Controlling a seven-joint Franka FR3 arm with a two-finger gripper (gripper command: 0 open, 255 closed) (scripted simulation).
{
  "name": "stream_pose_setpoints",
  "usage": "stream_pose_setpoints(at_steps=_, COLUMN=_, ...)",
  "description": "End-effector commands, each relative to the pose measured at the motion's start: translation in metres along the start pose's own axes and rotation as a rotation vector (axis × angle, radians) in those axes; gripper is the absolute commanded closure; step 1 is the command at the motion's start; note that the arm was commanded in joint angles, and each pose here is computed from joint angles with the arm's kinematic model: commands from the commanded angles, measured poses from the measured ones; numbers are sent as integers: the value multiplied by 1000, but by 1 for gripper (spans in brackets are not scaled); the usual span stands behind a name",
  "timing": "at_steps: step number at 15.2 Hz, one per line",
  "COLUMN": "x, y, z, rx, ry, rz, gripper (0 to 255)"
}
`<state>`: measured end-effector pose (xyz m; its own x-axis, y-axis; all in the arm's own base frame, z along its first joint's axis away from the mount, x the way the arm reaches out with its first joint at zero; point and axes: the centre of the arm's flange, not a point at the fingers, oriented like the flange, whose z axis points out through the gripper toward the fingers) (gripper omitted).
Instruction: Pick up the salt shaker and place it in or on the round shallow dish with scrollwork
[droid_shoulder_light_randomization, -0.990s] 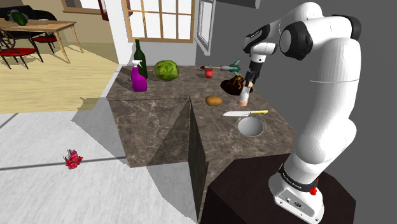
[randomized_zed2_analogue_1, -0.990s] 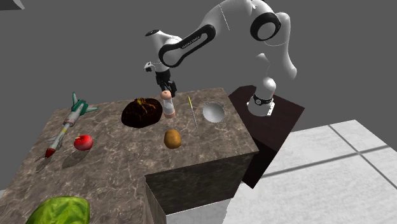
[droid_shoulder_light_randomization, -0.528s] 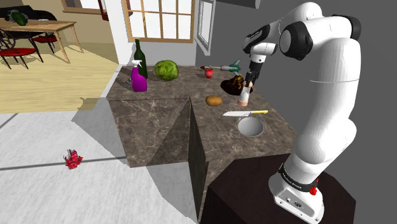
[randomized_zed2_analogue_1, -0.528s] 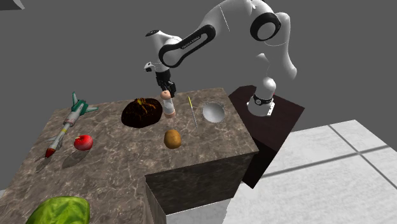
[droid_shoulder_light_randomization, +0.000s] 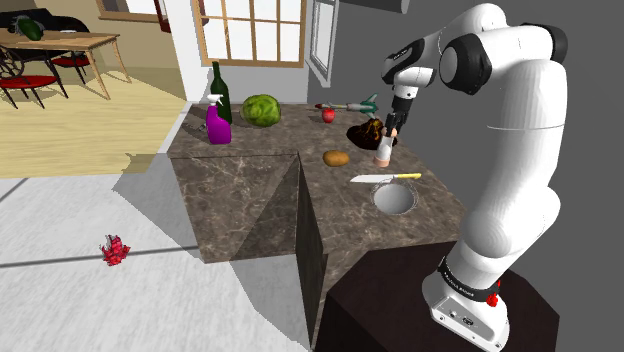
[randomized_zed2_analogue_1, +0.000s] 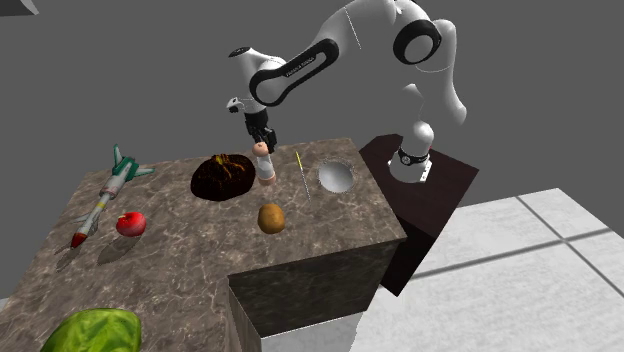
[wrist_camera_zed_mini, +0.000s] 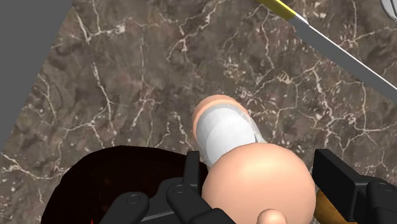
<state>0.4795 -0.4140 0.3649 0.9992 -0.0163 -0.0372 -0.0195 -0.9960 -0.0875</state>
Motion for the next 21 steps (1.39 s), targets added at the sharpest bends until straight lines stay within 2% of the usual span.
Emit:
stream_pose_setpoints(at_steps=1, x=0, y=0, z=-5, rx=0, ry=-1, rz=0, gripper=255)
stream_pose_setpoints(at_steps=21, x=-4, y=-10, z=-110, rx=0, ry=-1, rz=0, gripper=255)
